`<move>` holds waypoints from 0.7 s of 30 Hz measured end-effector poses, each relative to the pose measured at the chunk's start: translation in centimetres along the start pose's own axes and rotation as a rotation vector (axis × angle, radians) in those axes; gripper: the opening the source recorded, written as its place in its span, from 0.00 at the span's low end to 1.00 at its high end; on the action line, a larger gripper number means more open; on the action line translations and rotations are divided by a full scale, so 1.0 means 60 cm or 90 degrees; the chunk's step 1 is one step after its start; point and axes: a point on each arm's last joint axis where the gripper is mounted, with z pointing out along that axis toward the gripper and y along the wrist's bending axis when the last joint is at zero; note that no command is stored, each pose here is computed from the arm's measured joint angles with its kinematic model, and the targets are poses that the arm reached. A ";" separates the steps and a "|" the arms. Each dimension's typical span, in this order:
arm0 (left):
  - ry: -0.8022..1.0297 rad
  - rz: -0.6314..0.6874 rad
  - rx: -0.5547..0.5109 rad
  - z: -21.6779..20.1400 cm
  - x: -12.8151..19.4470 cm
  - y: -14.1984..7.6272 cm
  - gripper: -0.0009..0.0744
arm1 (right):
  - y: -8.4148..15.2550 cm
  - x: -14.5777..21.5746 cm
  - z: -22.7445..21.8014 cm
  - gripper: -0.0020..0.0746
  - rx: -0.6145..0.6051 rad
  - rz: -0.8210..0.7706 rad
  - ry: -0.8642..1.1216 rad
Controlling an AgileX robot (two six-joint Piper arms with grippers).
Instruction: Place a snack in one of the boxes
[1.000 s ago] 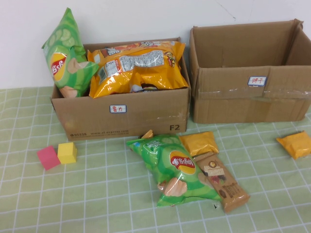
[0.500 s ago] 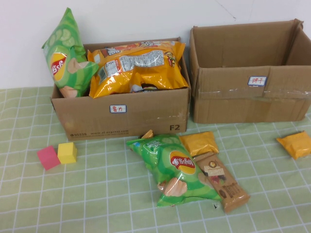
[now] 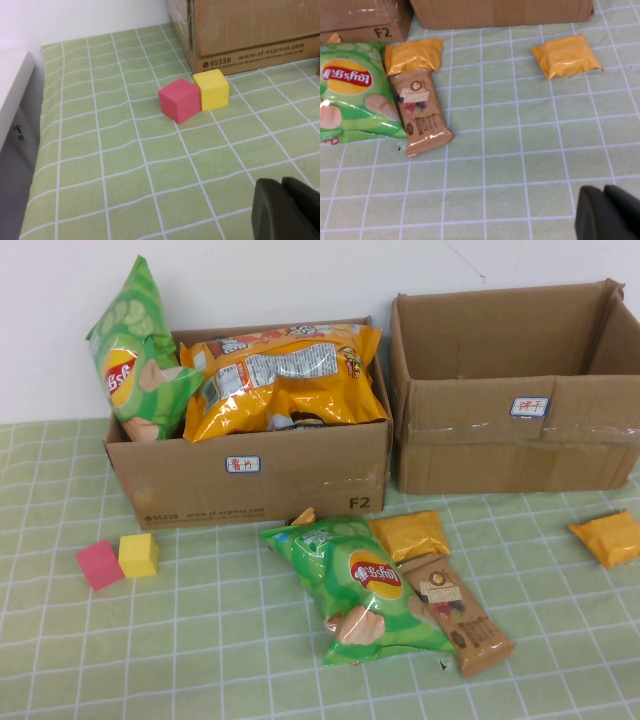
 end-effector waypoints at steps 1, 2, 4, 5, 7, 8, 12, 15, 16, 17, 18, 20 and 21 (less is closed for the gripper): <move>0.000 0.000 0.000 0.000 0.000 0.000 0.01 | 0.000 0.000 0.000 0.04 0.000 0.000 0.000; 0.000 0.000 0.000 0.000 0.000 0.000 0.01 | 0.000 0.000 0.000 0.04 0.000 0.000 0.000; 0.000 0.000 0.000 0.000 0.000 0.000 0.01 | -0.002 0.001 -0.003 0.04 -0.002 0.002 -0.010; 0.000 0.000 0.000 0.000 0.000 0.000 0.01 | -0.004 0.002 -0.006 0.04 -0.005 -0.001 -0.017; 0.000 0.001 -0.001 0.000 0.000 0.000 0.01 | -0.010 0.005 -0.017 0.04 -0.005 -0.025 -0.043; 0.000 0.002 -0.001 0.000 0.000 0.000 0.01 | -0.014 0.006 -0.022 0.04 0.002 -0.047 -0.056; 0.000 0.003 -0.001 0.000 0.000 0.000 0.01 | -0.018 0.020 -0.041 0.04 0.032 -0.093 -0.132; 0.000 0.003 -0.001 0.000 0.000 0.000 0.01 | -0.012 0.032 -0.038 0.04 0.066 -0.118 -0.204; 0.000 0.003 -0.001 0.000 0.000 0.000 0.01 | -0.009 0.037 -0.032 0.04 0.077 -0.126 -0.226; 0.000 0.003 -0.001 0.000 0.000 0.000 0.01 | -0.008 0.041 -0.024 0.04 0.086 -0.133 -0.240; 0.000 0.003 -0.001 0.000 0.000 0.000 0.01 | -0.008 0.046 -0.012 0.04 0.098 -0.130 -0.254; 0.000 0.003 -0.001 0.000 0.000 0.000 0.01 | -0.013 0.063 0.016 0.04 0.121 -0.122 -0.263; 0.000 0.003 -0.001 0.000 0.000 0.000 0.01 | -0.016 0.072 0.030 0.04 0.130 -0.116 -0.268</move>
